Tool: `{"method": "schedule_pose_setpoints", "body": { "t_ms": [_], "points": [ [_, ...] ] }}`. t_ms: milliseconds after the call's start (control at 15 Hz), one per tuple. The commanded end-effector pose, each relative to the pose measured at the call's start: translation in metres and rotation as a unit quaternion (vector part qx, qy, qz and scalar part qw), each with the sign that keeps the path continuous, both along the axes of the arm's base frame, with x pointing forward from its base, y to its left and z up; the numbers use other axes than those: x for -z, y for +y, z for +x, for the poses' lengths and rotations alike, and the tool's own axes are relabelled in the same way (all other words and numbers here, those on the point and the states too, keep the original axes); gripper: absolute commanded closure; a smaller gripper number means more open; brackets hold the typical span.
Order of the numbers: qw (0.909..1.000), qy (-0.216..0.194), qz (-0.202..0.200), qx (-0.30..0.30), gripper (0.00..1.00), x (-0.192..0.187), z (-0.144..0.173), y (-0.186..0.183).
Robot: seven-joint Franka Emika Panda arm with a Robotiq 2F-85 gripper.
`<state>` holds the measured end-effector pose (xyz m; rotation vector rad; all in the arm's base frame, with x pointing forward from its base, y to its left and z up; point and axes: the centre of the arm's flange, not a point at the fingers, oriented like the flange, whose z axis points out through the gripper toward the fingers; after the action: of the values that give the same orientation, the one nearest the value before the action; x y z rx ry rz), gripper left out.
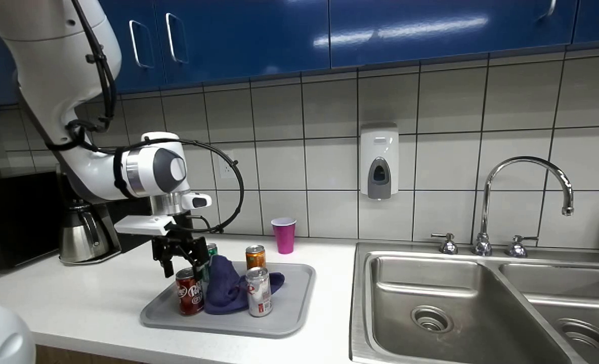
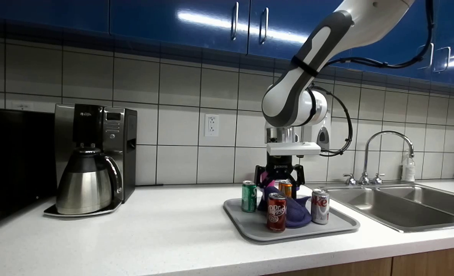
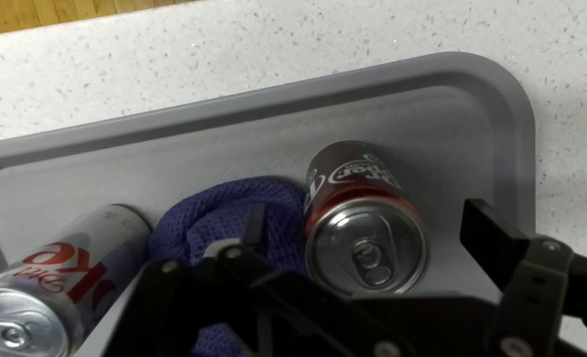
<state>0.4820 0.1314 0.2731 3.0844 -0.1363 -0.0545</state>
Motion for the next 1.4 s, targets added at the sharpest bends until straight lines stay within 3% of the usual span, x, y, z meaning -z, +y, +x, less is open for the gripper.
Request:
{"method": "schedule_pose_setpoints", "body": {
  "t_ms": [0, 600, 667, 733, 1000, 1333],
  "points": [
    [0.9999, -0.005, -0.011, 0.012, 0.0, 0.006, 0.013, 0.004],
    [0.9998, 0.004, -0.012, 0.013, 0.0, 0.02, 0.025, 0.009],
    [0.9998, 0.003, -0.012, 0.012, 0.25, 0.02, 0.025, 0.01],
    [0.9999, 0.003, -0.012, 0.012, 0.26, 0.021, 0.026, 0.011],
    [0.9999, 0.001, -0.012, 0.012, 0.58, 0.019, 0.026, 0.01],
    [0.9999, -0.015, 0.0, 0.007, 0.62, 0.001, 0.016, 0.016]
  ]
}}
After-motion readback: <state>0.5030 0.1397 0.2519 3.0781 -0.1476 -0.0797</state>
